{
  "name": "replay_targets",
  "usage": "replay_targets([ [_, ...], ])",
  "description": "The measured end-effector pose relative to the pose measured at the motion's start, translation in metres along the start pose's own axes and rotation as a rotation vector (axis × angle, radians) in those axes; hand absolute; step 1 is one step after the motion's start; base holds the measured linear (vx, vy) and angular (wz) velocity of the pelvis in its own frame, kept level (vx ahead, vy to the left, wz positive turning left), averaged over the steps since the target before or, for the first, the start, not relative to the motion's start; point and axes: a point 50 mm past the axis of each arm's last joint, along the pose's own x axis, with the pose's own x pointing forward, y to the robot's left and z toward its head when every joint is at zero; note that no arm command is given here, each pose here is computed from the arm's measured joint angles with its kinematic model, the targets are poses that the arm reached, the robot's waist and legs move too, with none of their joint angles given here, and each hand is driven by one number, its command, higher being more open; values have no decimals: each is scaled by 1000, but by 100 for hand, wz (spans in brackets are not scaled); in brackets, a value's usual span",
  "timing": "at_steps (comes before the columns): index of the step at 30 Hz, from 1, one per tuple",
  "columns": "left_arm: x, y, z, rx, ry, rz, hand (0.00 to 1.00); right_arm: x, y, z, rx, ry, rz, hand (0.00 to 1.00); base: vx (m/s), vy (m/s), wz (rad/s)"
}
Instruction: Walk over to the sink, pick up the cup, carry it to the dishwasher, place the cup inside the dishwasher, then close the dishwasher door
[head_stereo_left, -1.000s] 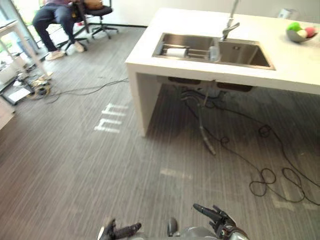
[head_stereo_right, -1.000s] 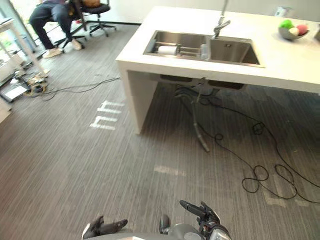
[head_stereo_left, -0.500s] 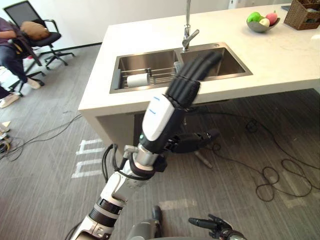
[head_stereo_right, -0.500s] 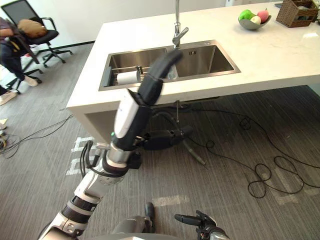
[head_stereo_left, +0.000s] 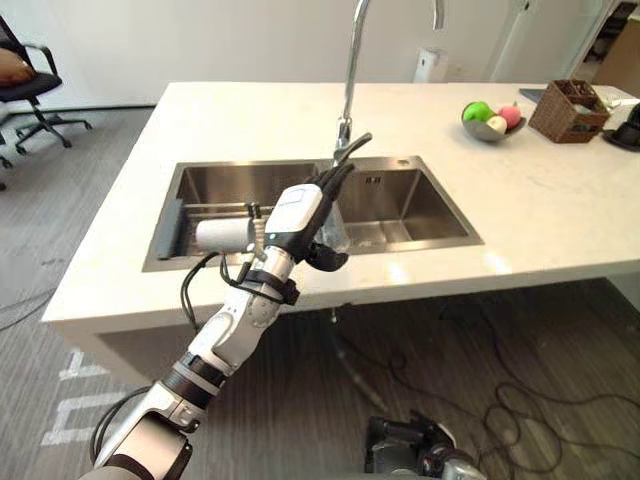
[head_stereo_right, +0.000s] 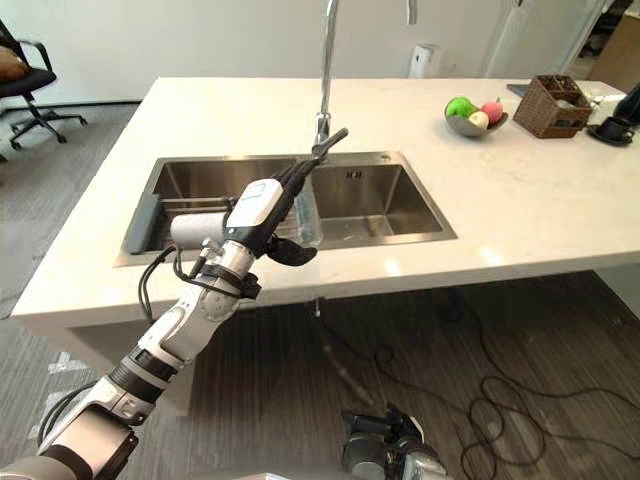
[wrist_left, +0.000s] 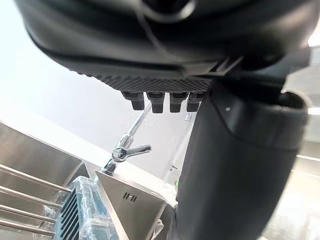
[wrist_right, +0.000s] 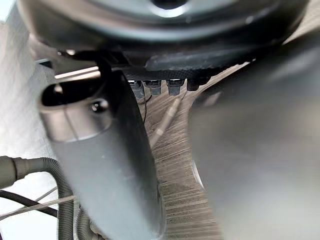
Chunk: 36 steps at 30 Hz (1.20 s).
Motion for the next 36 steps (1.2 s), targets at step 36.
replay_targets([
  [36, 41, 133, -37, 465, 121, -248, 100, 3, -3, 2, 34, 87, 76, 100, 46, -43, 13],
])
